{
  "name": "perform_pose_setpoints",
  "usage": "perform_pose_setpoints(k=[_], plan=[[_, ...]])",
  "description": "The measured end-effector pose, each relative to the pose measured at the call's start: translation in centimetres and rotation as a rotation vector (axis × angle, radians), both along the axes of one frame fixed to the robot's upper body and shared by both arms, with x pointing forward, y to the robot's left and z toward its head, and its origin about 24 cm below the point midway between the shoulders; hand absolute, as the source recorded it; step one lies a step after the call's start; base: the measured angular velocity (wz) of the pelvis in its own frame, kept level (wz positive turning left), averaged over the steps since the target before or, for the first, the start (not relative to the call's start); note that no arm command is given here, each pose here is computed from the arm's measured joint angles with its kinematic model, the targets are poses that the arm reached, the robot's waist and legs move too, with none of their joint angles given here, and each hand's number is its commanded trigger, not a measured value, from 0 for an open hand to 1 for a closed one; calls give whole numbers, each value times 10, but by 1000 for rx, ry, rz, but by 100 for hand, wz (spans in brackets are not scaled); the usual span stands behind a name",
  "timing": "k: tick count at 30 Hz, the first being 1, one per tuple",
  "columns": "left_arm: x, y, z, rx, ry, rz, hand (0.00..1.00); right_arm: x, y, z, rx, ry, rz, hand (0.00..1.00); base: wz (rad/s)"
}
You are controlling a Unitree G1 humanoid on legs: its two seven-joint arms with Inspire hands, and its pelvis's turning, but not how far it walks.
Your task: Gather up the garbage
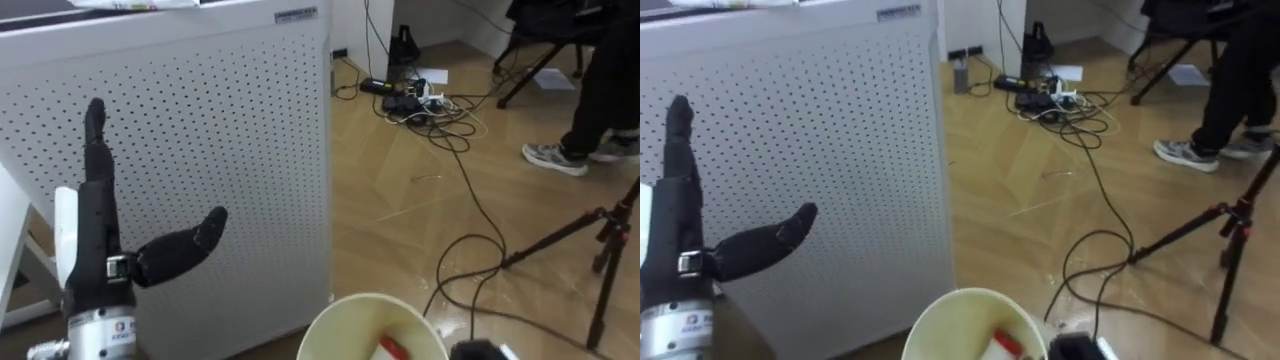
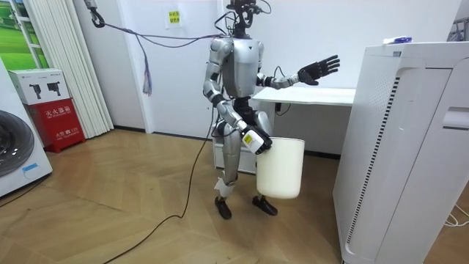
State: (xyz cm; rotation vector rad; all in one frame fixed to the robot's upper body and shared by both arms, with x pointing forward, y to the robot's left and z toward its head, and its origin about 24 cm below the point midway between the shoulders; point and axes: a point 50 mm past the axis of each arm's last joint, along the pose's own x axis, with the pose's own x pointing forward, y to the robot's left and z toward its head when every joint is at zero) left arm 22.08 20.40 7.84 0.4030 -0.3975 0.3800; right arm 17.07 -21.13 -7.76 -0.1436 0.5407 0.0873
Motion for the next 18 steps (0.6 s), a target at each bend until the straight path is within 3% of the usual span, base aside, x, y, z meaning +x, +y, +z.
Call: perform_pose_setpoints(k=[6, 18], plan=[[-1, 0, 0, 8, 1, -1, 0, -4, 8, -6, 14, 34, 51, 100, -6], [1, 1, 11, 30, -75, -12, 0, -4, 8, -8, 25, 46, 57, 100, 15]])
